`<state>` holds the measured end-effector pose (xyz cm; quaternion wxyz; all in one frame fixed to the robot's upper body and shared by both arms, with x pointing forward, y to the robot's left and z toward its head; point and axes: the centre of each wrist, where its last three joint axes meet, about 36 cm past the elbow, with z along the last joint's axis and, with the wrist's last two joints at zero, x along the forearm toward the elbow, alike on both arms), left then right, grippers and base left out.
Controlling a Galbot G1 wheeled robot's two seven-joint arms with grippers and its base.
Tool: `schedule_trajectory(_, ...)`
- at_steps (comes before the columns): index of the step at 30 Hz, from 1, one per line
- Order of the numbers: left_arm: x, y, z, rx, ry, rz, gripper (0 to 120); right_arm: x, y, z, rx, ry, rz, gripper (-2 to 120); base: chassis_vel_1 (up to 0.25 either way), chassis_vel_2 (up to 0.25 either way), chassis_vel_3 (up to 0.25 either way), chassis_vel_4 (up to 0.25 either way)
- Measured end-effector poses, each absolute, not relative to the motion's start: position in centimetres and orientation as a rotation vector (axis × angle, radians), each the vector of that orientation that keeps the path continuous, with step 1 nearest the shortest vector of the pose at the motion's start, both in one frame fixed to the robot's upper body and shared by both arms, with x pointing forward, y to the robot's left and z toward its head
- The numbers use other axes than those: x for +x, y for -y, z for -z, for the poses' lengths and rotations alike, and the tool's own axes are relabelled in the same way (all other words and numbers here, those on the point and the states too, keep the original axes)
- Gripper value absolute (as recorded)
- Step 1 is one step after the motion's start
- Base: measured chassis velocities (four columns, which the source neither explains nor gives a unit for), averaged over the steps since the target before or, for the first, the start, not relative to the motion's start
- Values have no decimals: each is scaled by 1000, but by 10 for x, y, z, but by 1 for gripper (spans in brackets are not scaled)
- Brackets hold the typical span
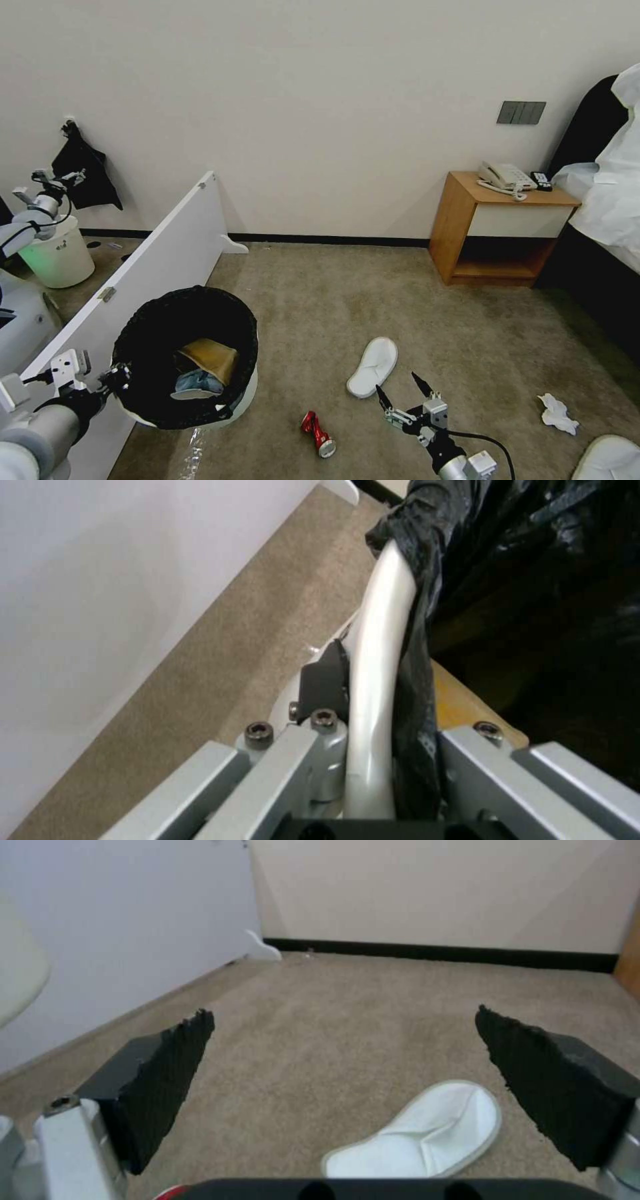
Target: Pick up the trash bin, then pick up the garbage from the floor and place it into the trash bin.
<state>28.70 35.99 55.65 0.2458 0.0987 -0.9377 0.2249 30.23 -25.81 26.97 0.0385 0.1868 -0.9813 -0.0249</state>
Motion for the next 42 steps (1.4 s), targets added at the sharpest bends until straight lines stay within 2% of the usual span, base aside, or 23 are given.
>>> schedule_trajectory(8,285,-359,-558,276,2559,-610,1,310,249,-268,646,2968,-13,100,0,0,0,0)
schedule_trajectory(16,283,-359,-561,298,2561,-602,1,344,240,-271,704,2794,-83,100,0,0,0,0)
schedule_trajectory(27,280,-356,-565,309,2570,-590,1,391,210,-266,679,2615,-71,100,0,0,0,0)
schedule_trajectory(33,278,-355,-568,310,2574,-583,1,408,183,-264,706,2534,14,100,0,0,0,0)
schedule_trajectory(42,278,-353,-569,305,2576,-578,1,402,170,-250,751,2440,-1,100,0,0,0,0)
